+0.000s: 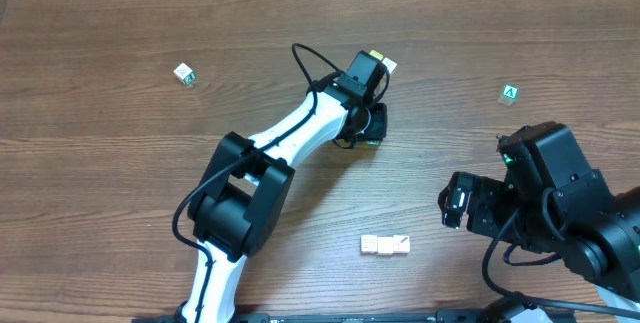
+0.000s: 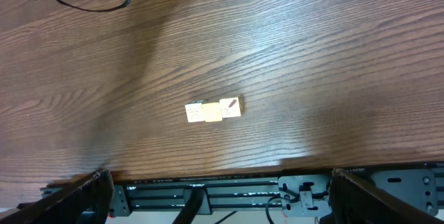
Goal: Flip 4 blocks
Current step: 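Carry the M block forward to the left end of the row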
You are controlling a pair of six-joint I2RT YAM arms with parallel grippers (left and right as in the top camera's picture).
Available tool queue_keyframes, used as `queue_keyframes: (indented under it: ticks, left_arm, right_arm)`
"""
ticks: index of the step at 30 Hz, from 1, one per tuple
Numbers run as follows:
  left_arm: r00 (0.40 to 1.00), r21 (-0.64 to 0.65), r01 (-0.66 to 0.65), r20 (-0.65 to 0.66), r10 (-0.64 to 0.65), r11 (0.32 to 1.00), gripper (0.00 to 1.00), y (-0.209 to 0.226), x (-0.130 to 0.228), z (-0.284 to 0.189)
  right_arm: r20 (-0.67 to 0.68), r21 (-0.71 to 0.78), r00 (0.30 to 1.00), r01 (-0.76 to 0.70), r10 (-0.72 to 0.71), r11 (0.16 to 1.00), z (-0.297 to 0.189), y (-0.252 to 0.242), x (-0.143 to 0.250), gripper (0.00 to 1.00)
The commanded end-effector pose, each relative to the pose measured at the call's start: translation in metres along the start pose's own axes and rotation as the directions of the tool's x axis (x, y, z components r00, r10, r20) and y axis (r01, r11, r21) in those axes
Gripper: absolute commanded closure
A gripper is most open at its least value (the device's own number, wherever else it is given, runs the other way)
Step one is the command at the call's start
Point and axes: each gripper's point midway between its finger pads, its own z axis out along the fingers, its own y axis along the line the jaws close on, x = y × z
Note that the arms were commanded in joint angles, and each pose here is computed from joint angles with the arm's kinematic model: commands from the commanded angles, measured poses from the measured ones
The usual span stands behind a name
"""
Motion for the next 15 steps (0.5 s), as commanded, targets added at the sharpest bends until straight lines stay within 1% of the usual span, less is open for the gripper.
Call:
queue_keyframes:
  ticks: [1,2,5,6,11,15]
  left_arm:
    - [1.0,0.005,-0.015,-0.008,0.015,1.0,0.69,-0.004,0.0,0.004]
    - [1.0,0.002,-0.014,-0.01,0.014,1.0,0.7,-0.003,0.0,0.004]
    - [1.0,-0.021,-0.012,-0.013,0.012,1.0,0.81,0.002,0.001,0.004]
    - [1.0,-0.029,-0.011,-0.016,0.011,1.0,0.86,0.003,0.002,0.004]
    - [1.0,-0.043,-0.004,-0.031,0.003,0.999,0.92,0.008,0.004,0.002]
    - [0.999,-0.107,0.01,-0.043,-0.014,0.994,0.94,0.022,0.006,-0.003]
  right_arm:
    - [0.027,-0.025,1.0,0.001,-0.001,1.0,-0.008,0.003,-0.002,0.0]
    - [0.026,-0.026,1.0,0.001,-0.001,1.0,-0.008,0.003,-0.002,0.0]
    - [0.026,-0.026,1.0,0.001,-0.001,1.0,-0.008,0.003,-0.002,0.0]
    - [0.027,-0.025,1.0,0.001,-0.001,1.0,-0.008,0.003,-0.002,0.0]
    - [0.026,-0.026,1.0,0.001,-0.001,1.0,-0.008,0.003,-0.002,0.0]
    - [0.026,-0.026,1.0,0.001,-0.001,1.0,-0.008,0.003,-0.002,0.0]
